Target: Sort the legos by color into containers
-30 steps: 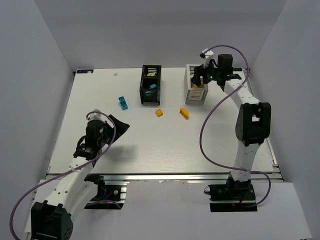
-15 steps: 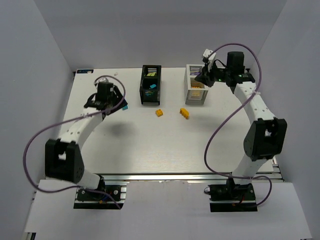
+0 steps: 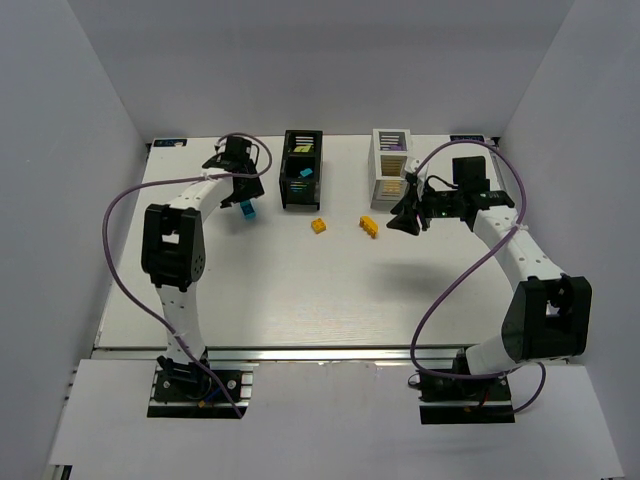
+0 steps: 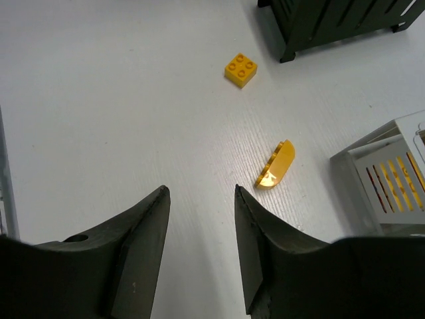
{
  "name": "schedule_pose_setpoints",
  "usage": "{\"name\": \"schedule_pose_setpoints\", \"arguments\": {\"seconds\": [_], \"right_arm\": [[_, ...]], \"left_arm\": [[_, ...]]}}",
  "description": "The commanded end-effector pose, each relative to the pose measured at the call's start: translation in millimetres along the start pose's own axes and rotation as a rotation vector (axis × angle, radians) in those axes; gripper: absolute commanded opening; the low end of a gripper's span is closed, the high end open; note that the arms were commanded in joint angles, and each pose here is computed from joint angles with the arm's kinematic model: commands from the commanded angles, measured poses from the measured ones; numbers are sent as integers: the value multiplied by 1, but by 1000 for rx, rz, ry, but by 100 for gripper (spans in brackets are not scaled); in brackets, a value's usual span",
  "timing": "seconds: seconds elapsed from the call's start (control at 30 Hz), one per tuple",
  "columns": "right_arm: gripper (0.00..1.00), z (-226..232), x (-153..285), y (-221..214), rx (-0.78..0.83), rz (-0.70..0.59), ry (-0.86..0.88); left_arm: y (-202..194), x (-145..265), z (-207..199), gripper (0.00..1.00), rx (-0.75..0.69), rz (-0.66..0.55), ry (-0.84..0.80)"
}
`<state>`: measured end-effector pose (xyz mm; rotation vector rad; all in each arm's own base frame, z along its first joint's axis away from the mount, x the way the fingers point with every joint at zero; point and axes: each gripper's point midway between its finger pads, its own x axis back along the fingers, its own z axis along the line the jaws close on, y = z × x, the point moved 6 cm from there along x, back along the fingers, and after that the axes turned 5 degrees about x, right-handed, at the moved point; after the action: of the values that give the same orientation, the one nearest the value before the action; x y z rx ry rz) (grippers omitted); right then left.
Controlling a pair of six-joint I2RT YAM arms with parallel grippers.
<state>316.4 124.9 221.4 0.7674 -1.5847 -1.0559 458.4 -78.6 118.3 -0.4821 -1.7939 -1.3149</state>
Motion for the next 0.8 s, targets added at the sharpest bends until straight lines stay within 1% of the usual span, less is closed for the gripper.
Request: {"name": "schedule_pose_setpoints", "arguments": {"seconds": [0.0,0.13,0.4,0.67,0.77], "right_arm": [[50,8,5,9,39,-38,16],[50,8,3,6,32,-38,15],[50,4,2,10,24,-45,11],[50,3,4,11,30,-37,-3],[50,4,4,9,26,-36,-3]], "left_arm": [[26,7,-5,81,9,-63,5],[29,2,-7,77,11,-64,13],[19,-11,-7,75,0,-21,20],[14,-23,-7,69,2,2,23],[15,-23,-7,61,10,0,15]]}}
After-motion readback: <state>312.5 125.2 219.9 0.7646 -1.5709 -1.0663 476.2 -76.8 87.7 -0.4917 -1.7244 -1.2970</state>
